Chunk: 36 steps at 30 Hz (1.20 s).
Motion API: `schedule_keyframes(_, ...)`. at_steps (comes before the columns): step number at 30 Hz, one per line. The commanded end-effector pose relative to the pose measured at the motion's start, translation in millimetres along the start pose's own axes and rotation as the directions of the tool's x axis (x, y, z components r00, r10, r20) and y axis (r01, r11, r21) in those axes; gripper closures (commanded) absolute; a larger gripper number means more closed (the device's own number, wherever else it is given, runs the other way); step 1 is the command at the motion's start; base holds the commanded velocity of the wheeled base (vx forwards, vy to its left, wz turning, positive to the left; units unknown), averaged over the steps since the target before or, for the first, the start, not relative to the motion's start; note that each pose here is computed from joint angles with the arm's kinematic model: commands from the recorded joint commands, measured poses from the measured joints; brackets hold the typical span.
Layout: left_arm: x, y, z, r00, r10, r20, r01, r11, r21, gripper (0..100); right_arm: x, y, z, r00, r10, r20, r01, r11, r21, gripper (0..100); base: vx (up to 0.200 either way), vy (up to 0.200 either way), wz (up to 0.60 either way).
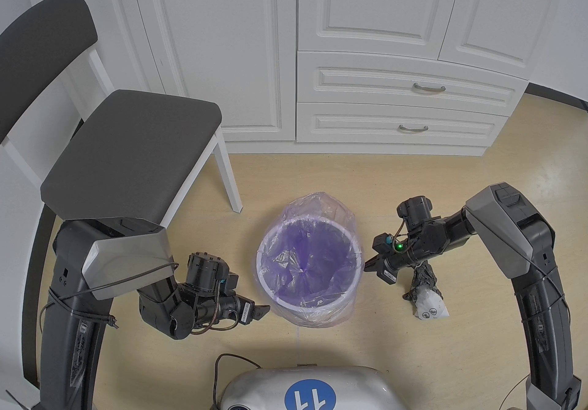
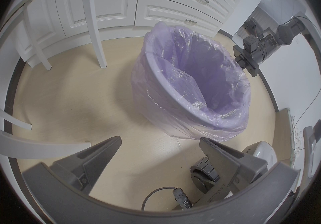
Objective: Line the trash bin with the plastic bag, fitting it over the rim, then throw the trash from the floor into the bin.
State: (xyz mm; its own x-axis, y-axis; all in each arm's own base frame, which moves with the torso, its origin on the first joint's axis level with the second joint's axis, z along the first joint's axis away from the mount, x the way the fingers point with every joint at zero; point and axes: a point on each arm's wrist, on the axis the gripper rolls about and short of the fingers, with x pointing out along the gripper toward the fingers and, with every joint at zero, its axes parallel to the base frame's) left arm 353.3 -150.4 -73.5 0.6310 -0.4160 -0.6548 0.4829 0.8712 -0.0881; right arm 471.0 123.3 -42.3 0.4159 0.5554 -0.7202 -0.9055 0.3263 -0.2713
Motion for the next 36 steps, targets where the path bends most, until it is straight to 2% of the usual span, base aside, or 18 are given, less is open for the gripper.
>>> schedule_keyframes(1,0,0,-1,1.0,0.0,-0.003,0.0,1.0,0.0,0,1,1,3,1.0,-0.005,0.016,0.006,1.0,-0.015,100,0.0,0.0,0.0)
schedule_keyframes(4,0,0,-1,1.0,0.0,-0.003,0.0,1.0,0.0,0,1,1,3,1.0,-0.006,0.017,0.006,1.0,-0.023,100,0.0,0.0,0.0)
schedule_keyframes(5,0,0,-1,1.0,0.0,-0.003,0.0,1.0,0.0,0,0,0,2,1.0,-0.007,0.017,0.007,1.0,-0.02,0,0.0,0.0,0.0)
schedule_keyframes(18,-1,-1,-1,1.0,-0.002,-0.004,0.002,1.0,0.004,0,6,14,0,1.0,0.029,0.001,-0.029,0.999,-0.021,0,0.0,0.0,0.0)
schedule_keyframes(21,-1,-1,-1,1.0,-0.002,-0.004,0.002,1.0,0.004,0,11,12,3,1.0,-0.004,0.031,0.006,0.999,-0.046,0,0.0,0.0,0.0)
schedule_keyframes(31,-1,-1,-2,1.0,-0.002,-0.006,0.002,1.0,0.005,0,20,9,11,0.998,-0.024,0.063,0.029,0.997,-0.075,0,0.0,0.0,0.0)
schedule_keyframes(32,-1,-1,-1,1.0,0.0,-0.004,0.0,1.0,0.005,0,20,9,11,0.998,-0.023,0.062,0.028,0.997,-0.074,100,0.0,0.0,0.0)
schedule_keyframes(36,-1,-1,-2,1.0,-0.002,-0.004,0.002,1.0,0.005,0,20,8,9,0.998,-0.025,0.061,0.029,0.997,-0.069,100,0.0,0.0,0.0)
